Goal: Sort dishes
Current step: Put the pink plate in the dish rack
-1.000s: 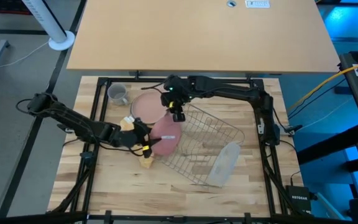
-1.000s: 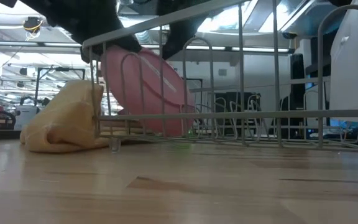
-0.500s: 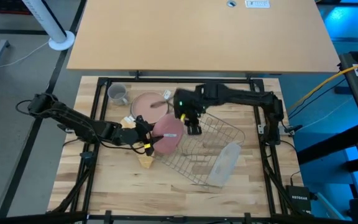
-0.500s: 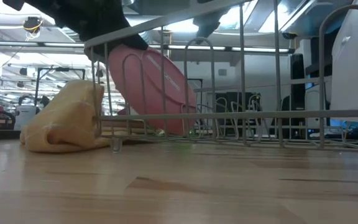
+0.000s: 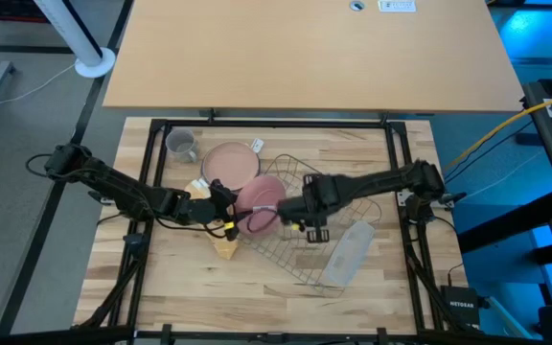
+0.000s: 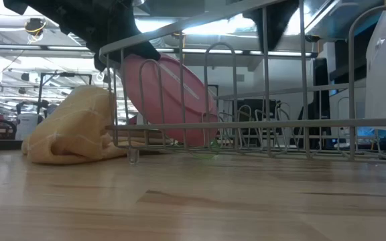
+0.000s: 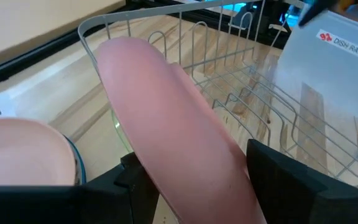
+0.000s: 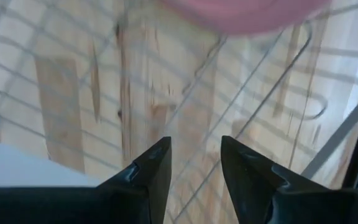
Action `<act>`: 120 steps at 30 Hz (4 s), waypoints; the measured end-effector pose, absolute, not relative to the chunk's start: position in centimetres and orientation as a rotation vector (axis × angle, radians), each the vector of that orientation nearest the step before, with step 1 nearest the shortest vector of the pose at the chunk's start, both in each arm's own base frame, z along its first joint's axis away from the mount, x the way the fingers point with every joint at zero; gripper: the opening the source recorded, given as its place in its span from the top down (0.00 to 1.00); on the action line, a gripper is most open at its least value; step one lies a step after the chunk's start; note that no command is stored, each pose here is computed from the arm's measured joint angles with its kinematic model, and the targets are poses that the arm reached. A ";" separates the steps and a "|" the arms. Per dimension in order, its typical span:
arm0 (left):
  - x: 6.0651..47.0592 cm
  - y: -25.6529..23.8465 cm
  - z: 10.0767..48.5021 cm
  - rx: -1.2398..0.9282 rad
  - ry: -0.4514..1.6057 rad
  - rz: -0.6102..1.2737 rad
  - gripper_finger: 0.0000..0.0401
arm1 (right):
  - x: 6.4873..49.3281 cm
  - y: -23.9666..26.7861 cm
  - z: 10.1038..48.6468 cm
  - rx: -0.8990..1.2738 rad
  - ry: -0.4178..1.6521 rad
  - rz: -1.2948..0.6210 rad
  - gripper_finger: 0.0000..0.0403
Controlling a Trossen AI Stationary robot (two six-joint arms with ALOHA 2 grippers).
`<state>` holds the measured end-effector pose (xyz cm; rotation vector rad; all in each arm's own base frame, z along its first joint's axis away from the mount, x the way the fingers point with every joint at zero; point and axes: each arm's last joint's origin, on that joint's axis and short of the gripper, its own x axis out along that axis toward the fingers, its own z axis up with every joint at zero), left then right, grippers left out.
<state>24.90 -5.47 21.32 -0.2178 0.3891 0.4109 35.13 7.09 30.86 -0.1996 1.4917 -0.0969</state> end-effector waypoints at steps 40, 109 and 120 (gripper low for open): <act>25.2 -5.7 22.0 -0.362 0.302 0.400 0.47 | 21.8 -1.1 23.3 -0.116 1.407 -0.390 0.65; 23.4 -0.3 24.0 -0.258 0.380 0.367 0.47 | 24.3 -4.3 24.3 -0.090 1.163 -0.362 0.65; 25.2 0.6 23.8 -0.285 0.267 0.413 0.47 | 25.9 -4.4 27.0 -0.092 0.995 -0.300 0.65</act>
